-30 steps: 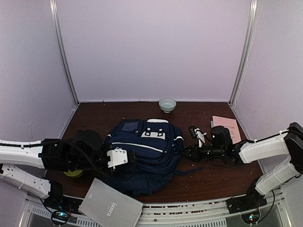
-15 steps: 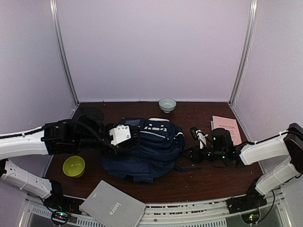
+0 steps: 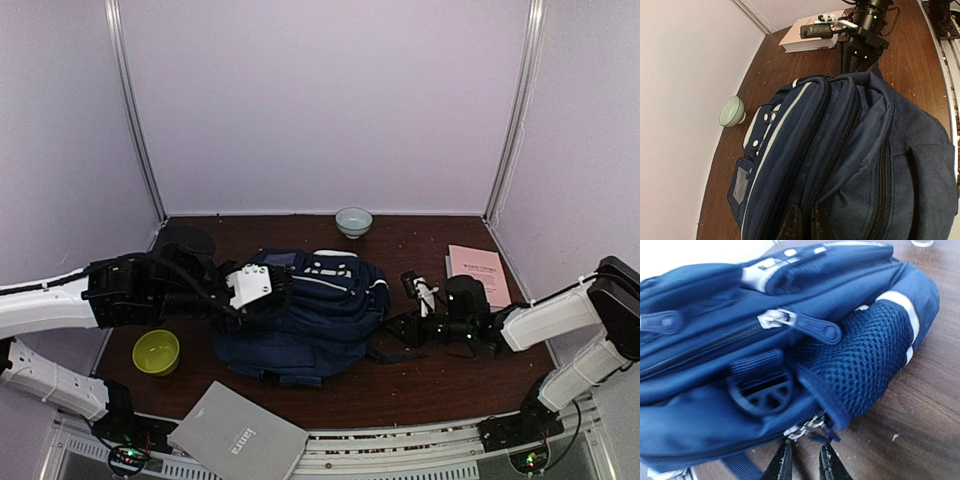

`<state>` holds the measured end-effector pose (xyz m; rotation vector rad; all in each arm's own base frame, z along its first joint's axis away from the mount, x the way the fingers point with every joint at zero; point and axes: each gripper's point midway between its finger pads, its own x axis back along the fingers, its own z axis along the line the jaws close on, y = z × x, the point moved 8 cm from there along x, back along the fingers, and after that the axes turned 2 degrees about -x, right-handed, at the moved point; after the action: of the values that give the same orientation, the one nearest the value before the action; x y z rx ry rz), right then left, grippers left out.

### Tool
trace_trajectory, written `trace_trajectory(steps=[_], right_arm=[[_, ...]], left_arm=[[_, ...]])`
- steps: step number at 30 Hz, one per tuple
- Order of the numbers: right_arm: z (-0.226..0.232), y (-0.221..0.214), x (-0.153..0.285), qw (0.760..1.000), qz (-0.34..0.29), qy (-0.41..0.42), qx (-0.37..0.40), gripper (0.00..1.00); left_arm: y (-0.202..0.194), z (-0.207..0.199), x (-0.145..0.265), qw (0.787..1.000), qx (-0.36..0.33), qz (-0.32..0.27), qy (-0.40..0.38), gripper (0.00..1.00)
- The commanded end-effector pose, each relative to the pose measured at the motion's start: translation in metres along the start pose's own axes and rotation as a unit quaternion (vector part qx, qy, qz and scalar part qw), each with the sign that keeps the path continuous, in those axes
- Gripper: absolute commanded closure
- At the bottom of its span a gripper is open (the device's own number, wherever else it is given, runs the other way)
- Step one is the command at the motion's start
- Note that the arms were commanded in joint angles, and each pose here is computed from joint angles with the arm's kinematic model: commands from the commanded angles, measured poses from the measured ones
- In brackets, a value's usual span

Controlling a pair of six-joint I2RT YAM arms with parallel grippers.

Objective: Pack the student bag
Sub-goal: Pick up the largest pocket of the bag from the student bag.

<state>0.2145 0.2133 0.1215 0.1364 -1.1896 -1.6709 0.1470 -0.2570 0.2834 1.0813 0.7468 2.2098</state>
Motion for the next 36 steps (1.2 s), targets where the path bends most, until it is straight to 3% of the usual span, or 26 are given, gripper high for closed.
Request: trace_trajectory(steps=[1, 10, 15, 27, 32, 36], right_arm=[[0.000, 0.012, -0.016, 1.000, -0.023, 0.005, -0.004, 0.79], [0.004, 0.016, -0.026, 0.999, -0.031, 0.027, -0.007, 0.76], [0.013, 0.013, -0.031, 0.998, -0.024, 0.049, -0.014, 0.85], [0.020, -0.014, -0.017, 0.996, -0.020, 0.076, -0.044, 0.84], [0.014, -0.019, -0.009, 0.998, -0.023, 0.048, -0.045, 0.77], [0.021, -0.018, -0.003, 0.996, -0.022, 0.075, -0.033, 0.71]], left_arm=[[0.042, 0.037, 0.029, 0.988, 0.035, -0.120, 0.086, 1.00], [0.041, 0.034, 0.028, 0.988, 0.035, -0.124, 0.079, 1.00], [0.042, 0.034, 0.027, 0.989, 0.035, -0.123, 0.078, 1.00], [0.040, 0.034, 0.021, 0.990, 0.030, -0.112, 0.078, 1.00], [0.040, 0.033, 0.022, 0.991, 0.031, -0.109, 0.076, 1.00], [0.039, 0.034, 0.024, 0.990, 0.030, -0.110, 0.079, 1.00]])
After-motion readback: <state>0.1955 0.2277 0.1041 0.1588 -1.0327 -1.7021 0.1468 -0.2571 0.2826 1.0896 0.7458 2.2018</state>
